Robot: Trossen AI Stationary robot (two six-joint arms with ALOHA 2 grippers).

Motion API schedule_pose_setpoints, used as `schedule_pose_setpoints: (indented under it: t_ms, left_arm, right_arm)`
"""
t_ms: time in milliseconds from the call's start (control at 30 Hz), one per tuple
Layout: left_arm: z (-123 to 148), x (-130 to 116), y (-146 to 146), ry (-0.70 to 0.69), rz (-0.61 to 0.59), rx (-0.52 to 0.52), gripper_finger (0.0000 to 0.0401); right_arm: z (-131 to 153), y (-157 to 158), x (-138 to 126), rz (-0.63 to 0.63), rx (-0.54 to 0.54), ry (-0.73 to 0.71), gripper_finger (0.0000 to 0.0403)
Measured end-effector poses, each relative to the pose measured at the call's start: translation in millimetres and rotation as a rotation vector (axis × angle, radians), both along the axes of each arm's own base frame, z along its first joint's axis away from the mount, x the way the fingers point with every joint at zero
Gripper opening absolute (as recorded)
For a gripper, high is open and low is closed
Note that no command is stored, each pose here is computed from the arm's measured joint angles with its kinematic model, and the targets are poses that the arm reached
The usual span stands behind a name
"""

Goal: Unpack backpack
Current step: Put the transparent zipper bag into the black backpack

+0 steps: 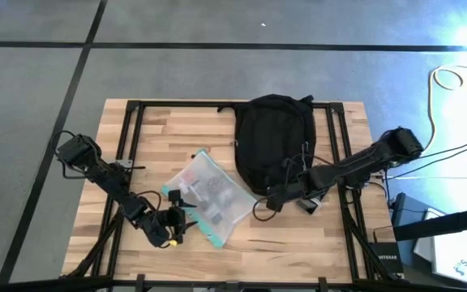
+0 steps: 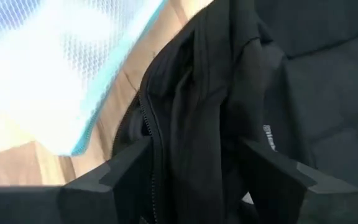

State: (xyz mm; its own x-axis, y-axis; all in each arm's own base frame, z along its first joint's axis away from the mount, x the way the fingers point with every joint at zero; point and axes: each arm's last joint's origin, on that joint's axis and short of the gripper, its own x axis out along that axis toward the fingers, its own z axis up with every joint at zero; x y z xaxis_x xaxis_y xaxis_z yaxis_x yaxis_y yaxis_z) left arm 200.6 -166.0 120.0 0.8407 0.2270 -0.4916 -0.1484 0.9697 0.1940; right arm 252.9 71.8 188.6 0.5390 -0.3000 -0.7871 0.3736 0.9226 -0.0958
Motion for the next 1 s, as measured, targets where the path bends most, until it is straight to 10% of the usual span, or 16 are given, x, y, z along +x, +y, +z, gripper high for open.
schedule_pose_setpoints:
  t_ms: [1000]
  left_arm:
    - [-0.2,-0.2,-0.3,0.001,0.002,-0.022,0.0247]
  right_arm:
    - [-8.3,-12.9,-24.4,0.043,-0.314,0.298,0.0218]
